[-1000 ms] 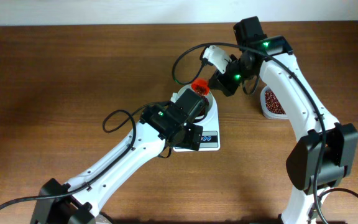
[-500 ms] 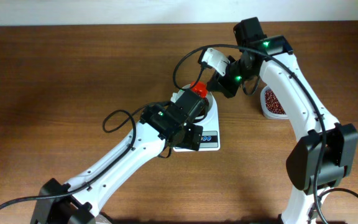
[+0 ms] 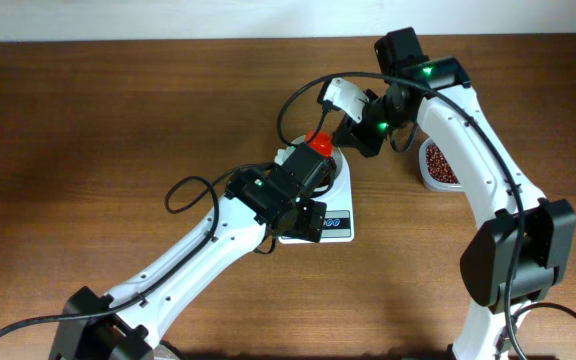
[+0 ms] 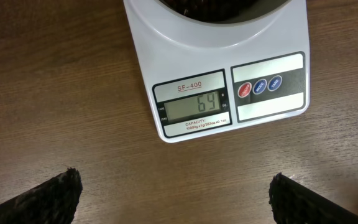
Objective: Scoop item into bowl and weigh 50g on scale
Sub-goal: 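Tip the scoop with the right gripper to pour beans into the bowl, then pull the scoop back toward the bean tub with the right gripper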
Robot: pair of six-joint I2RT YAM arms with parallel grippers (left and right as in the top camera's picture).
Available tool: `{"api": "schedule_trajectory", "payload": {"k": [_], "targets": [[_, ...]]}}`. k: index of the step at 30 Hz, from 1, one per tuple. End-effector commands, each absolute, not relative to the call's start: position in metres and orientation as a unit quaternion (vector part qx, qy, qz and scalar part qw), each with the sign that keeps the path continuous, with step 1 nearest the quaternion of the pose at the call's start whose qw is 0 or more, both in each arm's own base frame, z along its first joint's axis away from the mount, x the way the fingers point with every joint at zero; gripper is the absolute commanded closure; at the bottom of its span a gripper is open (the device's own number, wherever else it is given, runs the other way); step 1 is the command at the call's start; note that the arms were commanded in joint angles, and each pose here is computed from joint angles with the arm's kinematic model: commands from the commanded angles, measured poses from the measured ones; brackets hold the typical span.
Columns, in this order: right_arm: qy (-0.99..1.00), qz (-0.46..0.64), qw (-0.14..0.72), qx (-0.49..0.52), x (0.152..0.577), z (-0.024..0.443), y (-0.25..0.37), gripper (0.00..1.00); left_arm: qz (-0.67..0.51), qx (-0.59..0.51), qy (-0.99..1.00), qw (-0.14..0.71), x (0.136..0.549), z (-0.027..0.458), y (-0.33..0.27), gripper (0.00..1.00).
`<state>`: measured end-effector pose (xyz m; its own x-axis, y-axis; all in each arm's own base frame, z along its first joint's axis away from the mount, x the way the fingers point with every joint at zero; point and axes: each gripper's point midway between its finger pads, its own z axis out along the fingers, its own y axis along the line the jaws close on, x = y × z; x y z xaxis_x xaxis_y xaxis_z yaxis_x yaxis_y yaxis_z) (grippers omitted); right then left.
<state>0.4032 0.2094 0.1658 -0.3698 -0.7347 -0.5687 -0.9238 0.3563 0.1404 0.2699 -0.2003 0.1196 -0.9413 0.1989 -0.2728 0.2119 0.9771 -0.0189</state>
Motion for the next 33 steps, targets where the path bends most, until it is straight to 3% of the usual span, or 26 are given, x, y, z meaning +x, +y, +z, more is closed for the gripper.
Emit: {"api": "schedule_trajectory", "payload": {"k": [1, 7, 13, 20, 29, 33], "targets": [[0.788, 0.226, 0.23, -0.525, 0.4, 0.188, 0.215, 0.96, -0.018, 0.097, 0.985, 0.138, 0.269, 0.118, -0.198, 0.01], [0.802, 0.208, 0.236, -0.507, 0.409, 0.187, 0.211, 0.96, -0.018, 0.097, 0.985, 0.138, 0.269, 0.118, -0.198, 0.01], [0.854, 0.296, 0.238, -0.356, 0.425, 0.204, 0.203, 0.96, -0.018, 0.097, 0.985, 0.138, 0.269, 0.118, -0.198, 0.01], [0.9, 0.319, 0.224, -0.196, 0.447, 0.206, 0.135, 0.96, -0.018, 0.097, 0.985, 0.138, 0.269, 0.118, -0.198, 0.01], [0.94, 0.266, 0.192, -0.097, 0.442, 0.188, 0.05, 0.96, -0.018, 0.098, 0.985, 0.138, 0.269, 0.118, -0.198, 0.01], [0.968, 0.186, 0.16, -0.051, 0.434, 0.171, 0.01, 0.96, -0.018, 0.097, 0.985, 0.138, 0.269, 0.118, -0.198, 0.01]]}}
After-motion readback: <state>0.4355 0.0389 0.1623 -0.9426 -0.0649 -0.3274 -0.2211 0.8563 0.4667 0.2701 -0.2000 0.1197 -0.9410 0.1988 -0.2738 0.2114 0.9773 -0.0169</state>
